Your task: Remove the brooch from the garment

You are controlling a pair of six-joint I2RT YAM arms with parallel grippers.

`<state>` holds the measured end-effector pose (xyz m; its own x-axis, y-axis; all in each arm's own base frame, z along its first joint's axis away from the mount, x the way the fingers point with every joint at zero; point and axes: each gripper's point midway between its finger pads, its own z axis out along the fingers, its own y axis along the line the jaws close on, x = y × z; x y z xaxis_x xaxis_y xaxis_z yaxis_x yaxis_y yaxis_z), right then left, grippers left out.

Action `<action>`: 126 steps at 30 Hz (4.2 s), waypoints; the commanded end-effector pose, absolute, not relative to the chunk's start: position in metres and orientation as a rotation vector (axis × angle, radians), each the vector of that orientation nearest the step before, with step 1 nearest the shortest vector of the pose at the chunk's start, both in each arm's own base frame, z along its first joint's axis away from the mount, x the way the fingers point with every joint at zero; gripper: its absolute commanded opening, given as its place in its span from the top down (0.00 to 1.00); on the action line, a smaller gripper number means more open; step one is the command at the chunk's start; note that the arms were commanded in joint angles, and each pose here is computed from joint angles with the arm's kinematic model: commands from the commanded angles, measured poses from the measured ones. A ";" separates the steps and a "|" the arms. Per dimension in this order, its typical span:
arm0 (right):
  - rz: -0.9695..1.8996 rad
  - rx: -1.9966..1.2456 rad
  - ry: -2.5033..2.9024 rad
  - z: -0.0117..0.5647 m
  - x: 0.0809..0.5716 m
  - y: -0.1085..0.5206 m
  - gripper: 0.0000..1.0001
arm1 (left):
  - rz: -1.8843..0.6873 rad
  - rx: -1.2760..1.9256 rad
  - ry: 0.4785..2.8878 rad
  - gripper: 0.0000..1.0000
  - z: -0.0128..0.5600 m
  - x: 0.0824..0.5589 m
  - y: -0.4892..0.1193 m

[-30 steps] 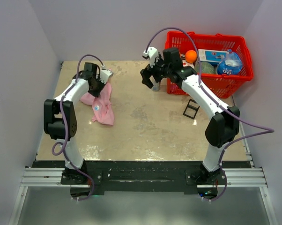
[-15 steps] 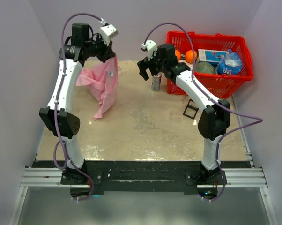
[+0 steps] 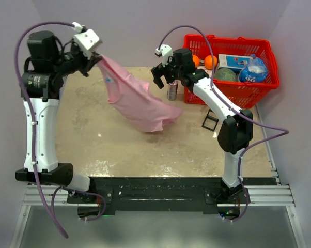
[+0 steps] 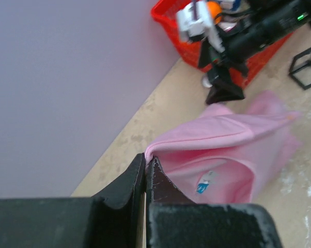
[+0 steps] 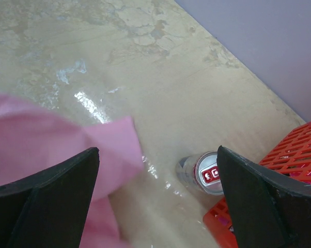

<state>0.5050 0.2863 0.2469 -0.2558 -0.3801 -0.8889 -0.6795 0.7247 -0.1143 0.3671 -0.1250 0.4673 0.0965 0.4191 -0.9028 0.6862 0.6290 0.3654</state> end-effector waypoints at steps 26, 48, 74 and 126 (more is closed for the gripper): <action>0.339 -1.881 1.368 0.123 0.351 0.302 0.27 | 0.122 0.476 2.118 1.00 0.233 0.403 0.030; 0.504 -2.200 0.887 0.061 0.236 0.347 0.49 | -0.109 0.262 2.228 1.00 0.191 0.389 0.007; 0.407 -2.335 1.235 0.018 0.232 0.334 1.00 | -0.086 0.339 2.183 1.00 0.201 0.380 0.008; 0.232 -0.842 1.228 0.537 0.263 0.182 1.00 | 0.835 0.142 1.091 1.00 0.632 0.188 0.084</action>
